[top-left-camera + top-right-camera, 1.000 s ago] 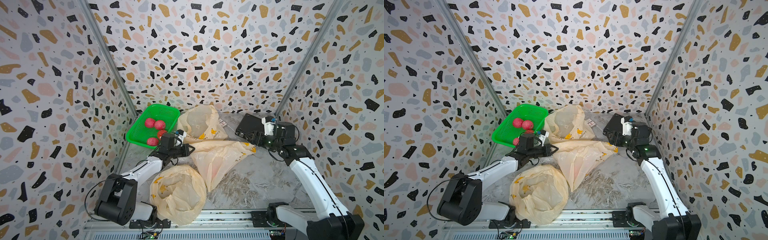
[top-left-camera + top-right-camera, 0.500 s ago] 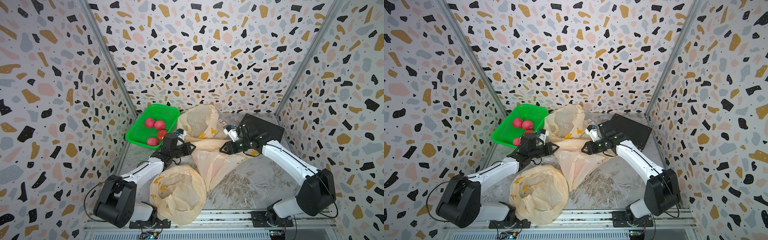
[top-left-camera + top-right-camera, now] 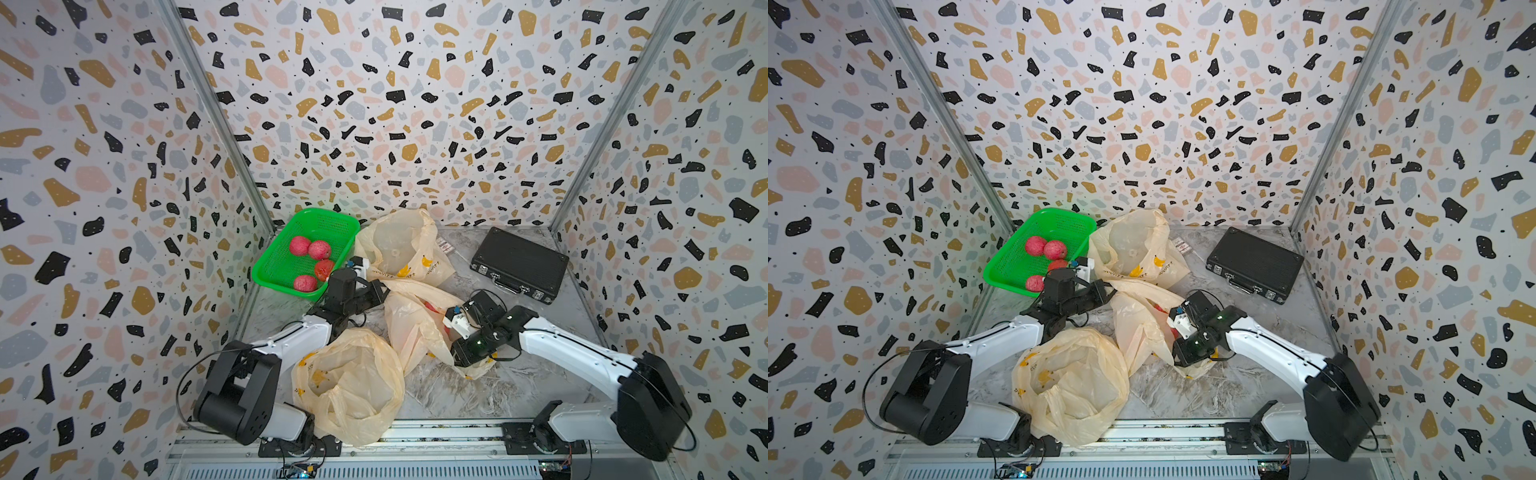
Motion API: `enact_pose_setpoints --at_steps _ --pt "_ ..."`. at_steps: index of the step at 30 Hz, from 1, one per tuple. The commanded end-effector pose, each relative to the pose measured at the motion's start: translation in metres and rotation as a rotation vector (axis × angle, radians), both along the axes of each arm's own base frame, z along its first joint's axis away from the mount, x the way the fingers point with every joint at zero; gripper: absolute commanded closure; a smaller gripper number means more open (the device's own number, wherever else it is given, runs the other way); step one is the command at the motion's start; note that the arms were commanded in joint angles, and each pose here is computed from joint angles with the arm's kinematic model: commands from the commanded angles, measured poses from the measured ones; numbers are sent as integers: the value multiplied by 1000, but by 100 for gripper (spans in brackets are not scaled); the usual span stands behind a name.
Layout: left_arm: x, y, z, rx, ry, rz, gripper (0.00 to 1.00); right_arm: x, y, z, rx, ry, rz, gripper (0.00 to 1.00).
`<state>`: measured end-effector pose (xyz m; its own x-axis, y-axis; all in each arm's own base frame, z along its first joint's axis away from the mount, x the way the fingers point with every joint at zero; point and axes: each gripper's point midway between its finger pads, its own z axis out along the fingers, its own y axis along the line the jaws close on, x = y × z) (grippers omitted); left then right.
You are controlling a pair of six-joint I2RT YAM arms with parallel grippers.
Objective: Untie the knot of a plastic bag & take out the apple
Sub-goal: Untie the plastic bag at the center of the board.
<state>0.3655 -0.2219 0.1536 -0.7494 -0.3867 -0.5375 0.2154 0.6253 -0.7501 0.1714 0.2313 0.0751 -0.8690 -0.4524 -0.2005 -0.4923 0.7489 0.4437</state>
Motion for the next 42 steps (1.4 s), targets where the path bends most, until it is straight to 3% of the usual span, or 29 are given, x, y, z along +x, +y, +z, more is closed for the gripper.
enact_pose_setpoints --at_steps 1,4,5,6,7,8,18,20,22,27,32,37,42 --pt "13 -20 22 -99 -98 -4 100 40 16 3 21 -148 -51 66" --pt "5 -36 37 -93 -142 -61 100 48 18 10 16 -170 -68 67" --pt "0 -40 41 -84 -156 -85 95 49 18 11 20 -173 -81 68" --pt "-4 -42 47 -78 -168 -99 63 49 18 10 28 -169 -92 68" --pt "-10 -42 51 -72 -177 -107 8 48 18 8 30 -157 -105 69" --pt "-16 -40 53 -68 -178 -112 1 46 19 6 32 -139 -113 69" --pt "-82 -6 82 197 -224 -111 1 48 22 -13 -10 -62 -147 78" --pt "-94 -7 76 270 -168 -132 1 52 23 -10 -12 -70 -154 78" --pt "-102 -2 59 341 -36 -105 1 54 24 -4 -8 -81 -155 78" --pt "-104 -34 65 298 -59 -57 1 55 25 1 18 -108 -160 83" --pt "-98 -65 53 303 19 -19 0 54 22 5 24 -144 -161 85" --pt "-91 -86 60 312 -9 31 1 48 22 6 16 -156 -136 85" --pt "-88 -95 40 324 89 57 1 48 16 11 7 -188 -132 85"
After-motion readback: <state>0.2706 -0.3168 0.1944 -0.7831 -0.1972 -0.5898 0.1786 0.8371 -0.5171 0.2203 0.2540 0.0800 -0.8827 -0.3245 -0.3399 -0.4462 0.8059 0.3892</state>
